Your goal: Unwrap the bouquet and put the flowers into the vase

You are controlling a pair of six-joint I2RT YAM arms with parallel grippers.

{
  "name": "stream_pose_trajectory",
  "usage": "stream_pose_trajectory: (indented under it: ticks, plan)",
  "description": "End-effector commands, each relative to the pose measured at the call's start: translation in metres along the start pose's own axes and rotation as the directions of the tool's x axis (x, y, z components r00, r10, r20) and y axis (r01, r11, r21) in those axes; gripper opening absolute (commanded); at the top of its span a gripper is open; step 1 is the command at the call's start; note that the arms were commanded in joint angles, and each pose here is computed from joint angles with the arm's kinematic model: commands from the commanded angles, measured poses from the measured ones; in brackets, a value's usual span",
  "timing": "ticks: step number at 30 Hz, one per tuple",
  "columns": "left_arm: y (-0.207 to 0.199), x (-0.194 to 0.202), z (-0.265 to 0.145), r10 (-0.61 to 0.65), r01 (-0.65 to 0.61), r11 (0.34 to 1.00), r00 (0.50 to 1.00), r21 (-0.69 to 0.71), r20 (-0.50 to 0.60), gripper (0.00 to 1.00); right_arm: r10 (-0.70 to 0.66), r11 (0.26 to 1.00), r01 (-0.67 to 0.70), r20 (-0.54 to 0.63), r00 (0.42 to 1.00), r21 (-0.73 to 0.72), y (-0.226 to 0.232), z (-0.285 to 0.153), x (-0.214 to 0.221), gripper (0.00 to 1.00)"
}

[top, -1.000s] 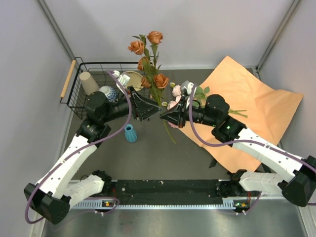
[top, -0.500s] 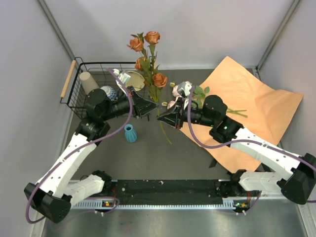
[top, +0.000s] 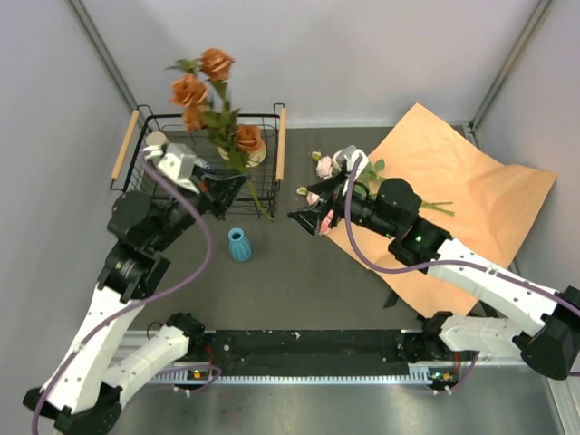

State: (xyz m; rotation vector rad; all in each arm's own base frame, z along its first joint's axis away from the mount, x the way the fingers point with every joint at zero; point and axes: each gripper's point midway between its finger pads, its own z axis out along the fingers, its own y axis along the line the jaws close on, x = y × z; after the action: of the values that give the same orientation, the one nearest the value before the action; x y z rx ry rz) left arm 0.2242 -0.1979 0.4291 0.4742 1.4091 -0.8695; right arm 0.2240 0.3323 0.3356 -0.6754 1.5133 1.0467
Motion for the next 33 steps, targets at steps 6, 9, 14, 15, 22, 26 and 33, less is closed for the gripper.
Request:
stream_pose_trajectory:
  ticks: [6,9,14,15,22,26,33]
  plan:
    - [0.078,-0.027,-0.049,0.259,-0.198,0.857,0.964,-0.475,0.065,0.0,0.031,0.994,-0.031,-0.005,0.999,0.102,-0.017,0.0,0.013,0.99]
    - [0.089,-0.018,-0.05,0.253,-0.196,0.833,0.966,-0.517,0.042,0.0,0.034,0.993,-0.032,-0.016,0.999,0.113,-0.019,0.0,0.016,0.99]
    - [0.098,-0.005,-0.048,0.221,-0.183,0.822,0.975,-0.539,0.007,0.0,0.022,0.991,-0.019,-0.022,1.0,0.13,-0.022,-0.002,0.017,0.99]
    - [0.099,-0.002,-0.047,0.211,-0.177,0.823,0.978,-0.54,0.001,0.0,0.021,0.99,-0.018,-0.024,0.999,0.137,-0.024,-0.003,0.018,0.99]
    - [0.099,0.018,-0.045,0.161,-0.149,0.838,0.987,-0.525,-0.023,0.0,0.017,0.988,-0.012,-0.038,0.999,0.151,-0.027,-0.004,0.024,0.99]
    - [0.098,0.021,-0.047,0.147,-0.142,0.842,0.989,-0.521,-0.032,0.0,0.022,0.988,-0.014,-0.049,0.999,0.153,-0.029,-0.002,0.028,0.99]
    - [0.091,0.022,-0.049,0.116,-0.116,0.856,0.993,-0.505,-0.031,0.0,0.025,0.988,-0.016,-0.053,0.998,0.155,-0.03,-0.002,0.031,0.99]
